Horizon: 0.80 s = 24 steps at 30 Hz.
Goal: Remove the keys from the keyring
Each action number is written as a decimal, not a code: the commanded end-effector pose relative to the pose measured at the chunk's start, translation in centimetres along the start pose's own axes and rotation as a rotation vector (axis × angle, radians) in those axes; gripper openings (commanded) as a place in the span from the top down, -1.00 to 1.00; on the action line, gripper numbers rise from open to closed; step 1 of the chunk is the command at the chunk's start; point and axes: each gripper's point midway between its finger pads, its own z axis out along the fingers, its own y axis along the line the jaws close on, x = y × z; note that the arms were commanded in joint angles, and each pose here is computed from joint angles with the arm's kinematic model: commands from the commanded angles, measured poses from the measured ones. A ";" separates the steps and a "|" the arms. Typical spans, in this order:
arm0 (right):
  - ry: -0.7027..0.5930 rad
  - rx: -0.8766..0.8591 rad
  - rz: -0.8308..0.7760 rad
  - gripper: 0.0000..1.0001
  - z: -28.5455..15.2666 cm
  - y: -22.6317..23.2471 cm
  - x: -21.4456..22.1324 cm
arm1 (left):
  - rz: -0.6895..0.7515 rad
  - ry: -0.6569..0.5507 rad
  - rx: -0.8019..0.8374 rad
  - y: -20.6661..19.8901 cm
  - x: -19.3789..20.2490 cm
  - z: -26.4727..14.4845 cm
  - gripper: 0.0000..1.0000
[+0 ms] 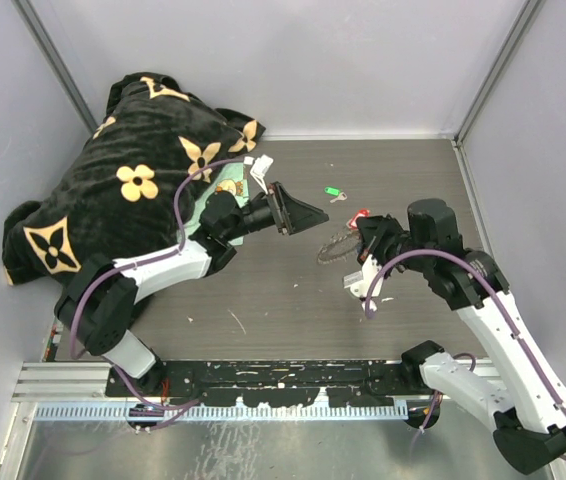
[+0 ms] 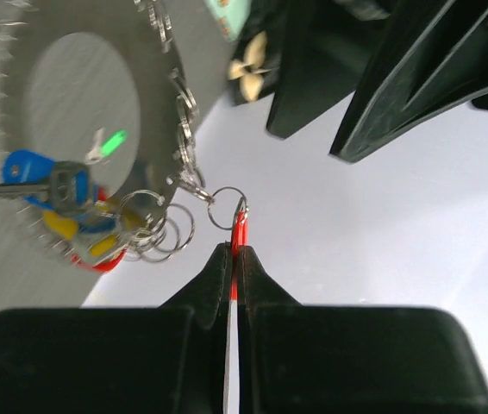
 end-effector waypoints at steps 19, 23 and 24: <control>-0.045 0.573 -0.588 0.99 -1.1 -7.3 -5.3 | -0.007 0.100 0.057 -5.4 -0.9 -3.0 0.00; -0.051 0.576 -0.611 0.99 -1.1 -6.9 -5.7 | -0.020 0.114 0.055 -5.2 -0.3 -2.9 0.02; -0.051 0.573 -0.615 0.99 -1.0 -6.8 -5.8 | -0.024 0.117 0.056 -5.2 -0.2 -2.8 0.03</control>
